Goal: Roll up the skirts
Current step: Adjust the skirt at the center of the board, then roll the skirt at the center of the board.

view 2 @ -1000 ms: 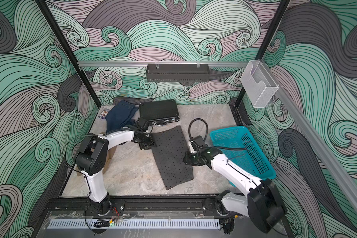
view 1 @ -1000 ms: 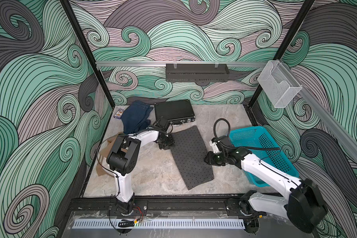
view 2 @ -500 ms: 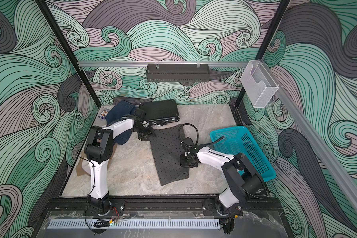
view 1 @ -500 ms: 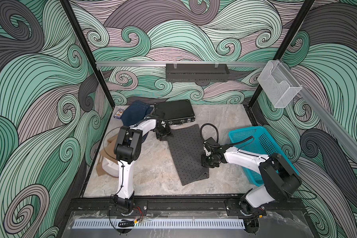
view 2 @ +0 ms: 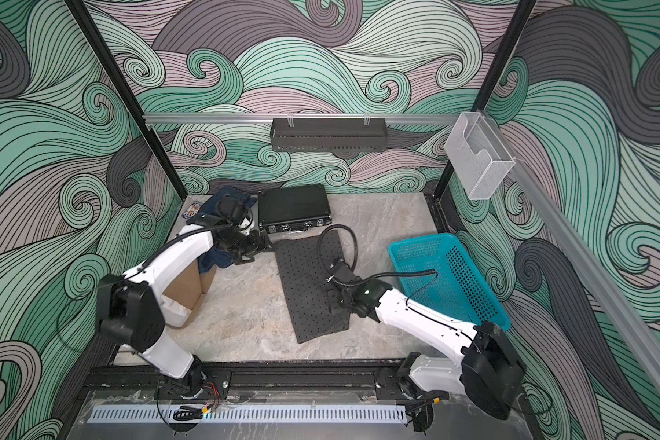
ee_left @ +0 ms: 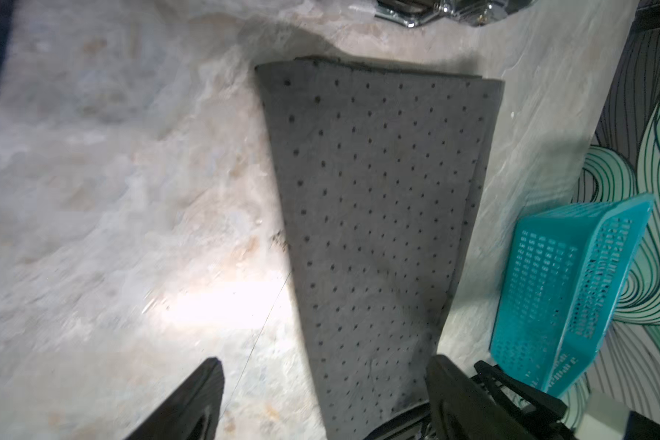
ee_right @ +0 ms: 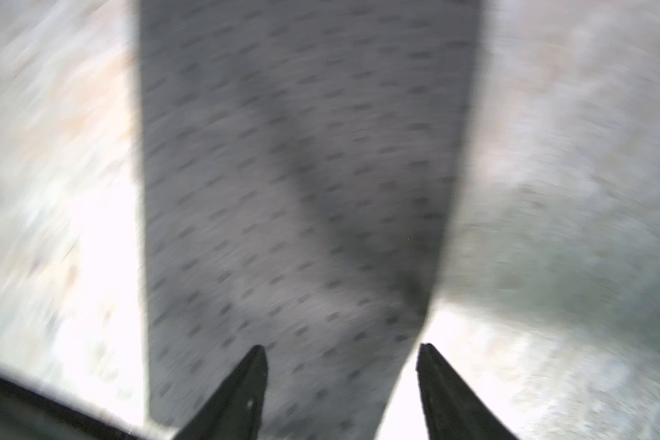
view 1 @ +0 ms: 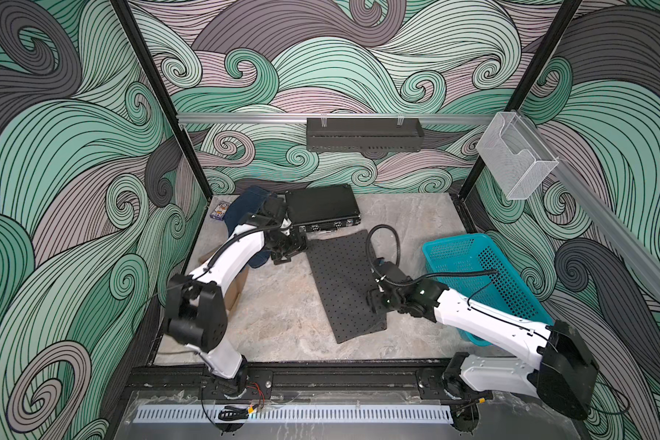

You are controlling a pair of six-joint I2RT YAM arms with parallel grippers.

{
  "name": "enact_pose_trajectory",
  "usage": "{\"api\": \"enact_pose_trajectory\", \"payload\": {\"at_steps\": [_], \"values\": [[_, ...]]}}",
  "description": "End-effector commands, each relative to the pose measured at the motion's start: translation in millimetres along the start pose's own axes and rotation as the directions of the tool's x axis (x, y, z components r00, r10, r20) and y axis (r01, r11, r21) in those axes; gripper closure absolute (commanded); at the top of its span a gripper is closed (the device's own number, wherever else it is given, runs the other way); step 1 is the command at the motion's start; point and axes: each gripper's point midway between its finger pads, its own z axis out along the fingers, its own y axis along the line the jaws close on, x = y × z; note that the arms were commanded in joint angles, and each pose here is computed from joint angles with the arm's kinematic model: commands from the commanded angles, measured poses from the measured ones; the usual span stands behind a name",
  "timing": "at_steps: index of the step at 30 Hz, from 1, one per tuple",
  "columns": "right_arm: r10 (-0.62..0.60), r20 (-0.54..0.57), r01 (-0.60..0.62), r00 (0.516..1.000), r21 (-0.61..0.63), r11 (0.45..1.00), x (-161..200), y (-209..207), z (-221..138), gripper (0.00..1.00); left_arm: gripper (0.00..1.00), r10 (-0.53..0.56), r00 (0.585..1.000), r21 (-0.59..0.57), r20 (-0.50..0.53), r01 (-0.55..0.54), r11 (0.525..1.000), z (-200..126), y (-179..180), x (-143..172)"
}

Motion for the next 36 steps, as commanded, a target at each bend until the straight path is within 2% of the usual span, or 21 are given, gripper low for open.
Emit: {"api": "enact_pose_trajectory", "payload": {"at_steps": [1, 4, 6, 8, 13, 16, 22, 23, 25, 26, 27, 28, 31, 36], "values": [[-0.241, -0.090, 0.245, 0.966, 0.026, 0.969, 27.2, 17.5, -5.7, 0.32, 0.16, 0.081, 0.997, -0.148, -0.021, -0.083, 0.985, -11.1, 39.1, 35.9], [-0.389, -0.125, 0.384, 0.913, -0.065, 0.921, 52.3, 47.0, -3.9, 0.30, 0.16, 0.139, 0.990, -0.182, 0.026, -0.132, 0.974, -16.4, 50.9, 46.1], [-0.465, -0.099, 0.458, 0.880, -0.082, 0.885, 58.8, 59.2, -3.5, 0.27, 0.16, 0.149, 0.988, -0.209, 0.044, -0.137, 0.968, -19.7, 56.0, 47.6], [-0.522, -0.123, 0.512, 0.844, -0.105, 0.853, 65.9, 65.8, -1.6, 0.24, 0.16, 0.143, 0.988, -0.223, 0.054, -0.128, 0.966, -23.0, 59.2, 49.2], [-0.681, -0.223, 0.679, 0.698, -0.098, 0.728, 78.8, 70.2, 4.7, 0.20, 0.16, 0.124, 0.986, -0.266, 0.113, -0.090, 0.960, -39.1, 66.4, 48.9], [-0.707, -0.269, 0.713, 0.654, -0.093, 0.695, 84.8, 65.1, 13.4, 0.20, 0.15, 0.120, 0.982, -0.273, 0.143, -0.077, 0.959, -46.4, 66.8, 47.2], [-0.707, -0.350, 0.742, 0.615, -0.046, 0.669, 89.1, 56.1, 38.7, 0.23, 0.13, 0.119, 0.974, -0.283, 0.194, -0.061, 0.957, -59.2, 68.9, 45.2], [-0.700, -0.365, 0.746, 0.613, -0.023, 0.666, 87.7, 53.3, 43.8, 0.24, 0.07, 0.122, 0.971, -0.289, 0.205, -0.060, 0.956, -61.6, 69.6, 44.6], [-0.659, -0.409, 0.734, 0.632, 0.041, 0.678, 82.1, 40.6, 56.0, 0.30, 0.05, 0.119, 0.965, -0.296, 0.235, -0.046, 0.954, -65.6, 72.7, 42.4], [-0.625, -0.440, 0.714, 0.645, 0.057, 0.698, 80.2, 34.0, 59.7, 0.36, 0.05, 0.113, 0.961, -0.295, 0.253, -0.035, 0.955, -67.6, 74.3, 41.0], [-0.586, -0.470, 0.683, 0.660, 0.052, 0.728, 80.7, 29.1, 63.9, 0.47, 0.05, 0.104, 0.956, -0.294, 0.274, -0.020, 0.956, -69.6, 77.0, 39.0], [-0.546, -0.488, 0.637, 0.681, 0.028, 0.770, 82.1, 28.3, 67.4, 0.57, 0.03, 0.092, 0.951, -0.291, 0.296, -0.002, 0.957, -72.7, 80.1, 36.4], [-0.491, -0.440, 0.504, 0.752, -0.096, 0.858, 87.5, 52.1, 74.0, 0.76, 0.02, 0.042, 0.937, -0.299, 0.347, 0.068, 0.952, -84.3, 91.9, 30.7], [-0.351, -0.397, 0.257, 0.848, -0.272, 0.927, 81.8, 111.5, 76.3, 0.93, 0.01, -0.029, 0.927, -0.268, 0.373, 0.138, 0.954, -88.1, 97.4, 26.8]]}}
